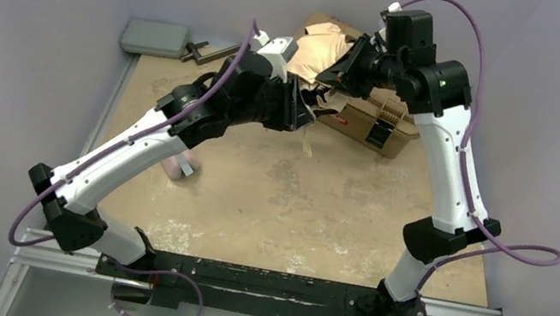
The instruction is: Open the umbrella
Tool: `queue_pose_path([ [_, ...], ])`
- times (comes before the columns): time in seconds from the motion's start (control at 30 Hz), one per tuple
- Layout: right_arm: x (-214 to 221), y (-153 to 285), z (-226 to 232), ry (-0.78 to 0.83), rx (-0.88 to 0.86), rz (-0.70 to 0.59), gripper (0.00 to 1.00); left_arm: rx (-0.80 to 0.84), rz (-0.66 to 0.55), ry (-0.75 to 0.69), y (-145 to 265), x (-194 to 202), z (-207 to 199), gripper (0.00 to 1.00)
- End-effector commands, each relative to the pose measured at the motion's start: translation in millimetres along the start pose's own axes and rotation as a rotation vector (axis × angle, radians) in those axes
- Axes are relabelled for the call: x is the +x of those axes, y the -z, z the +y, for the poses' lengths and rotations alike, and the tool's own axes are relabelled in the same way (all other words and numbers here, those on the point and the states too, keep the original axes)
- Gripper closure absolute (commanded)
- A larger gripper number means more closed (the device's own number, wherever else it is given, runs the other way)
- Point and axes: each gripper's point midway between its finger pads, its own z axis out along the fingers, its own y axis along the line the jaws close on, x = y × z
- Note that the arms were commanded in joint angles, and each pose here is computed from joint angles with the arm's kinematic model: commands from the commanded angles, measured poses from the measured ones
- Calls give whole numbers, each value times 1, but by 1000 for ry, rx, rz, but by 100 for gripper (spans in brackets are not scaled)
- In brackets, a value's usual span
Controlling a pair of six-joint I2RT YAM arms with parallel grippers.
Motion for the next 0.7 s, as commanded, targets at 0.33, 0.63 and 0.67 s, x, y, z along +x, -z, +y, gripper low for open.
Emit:
queue_pose_path([
  [0.33, -82, 12, 17, -46, -159, -250, 100, 192, 71, -39, 87, 35, -18, 27],
  [0.63, -46, 25, 24, -55, -194, -158, 100, 164, -10, -70, 70, -9, -17, 0],
  [0.67, -42, 26, 26, -60, -205, -147, 100, 170, -11, -68, 67, -13, -16, 0],
])
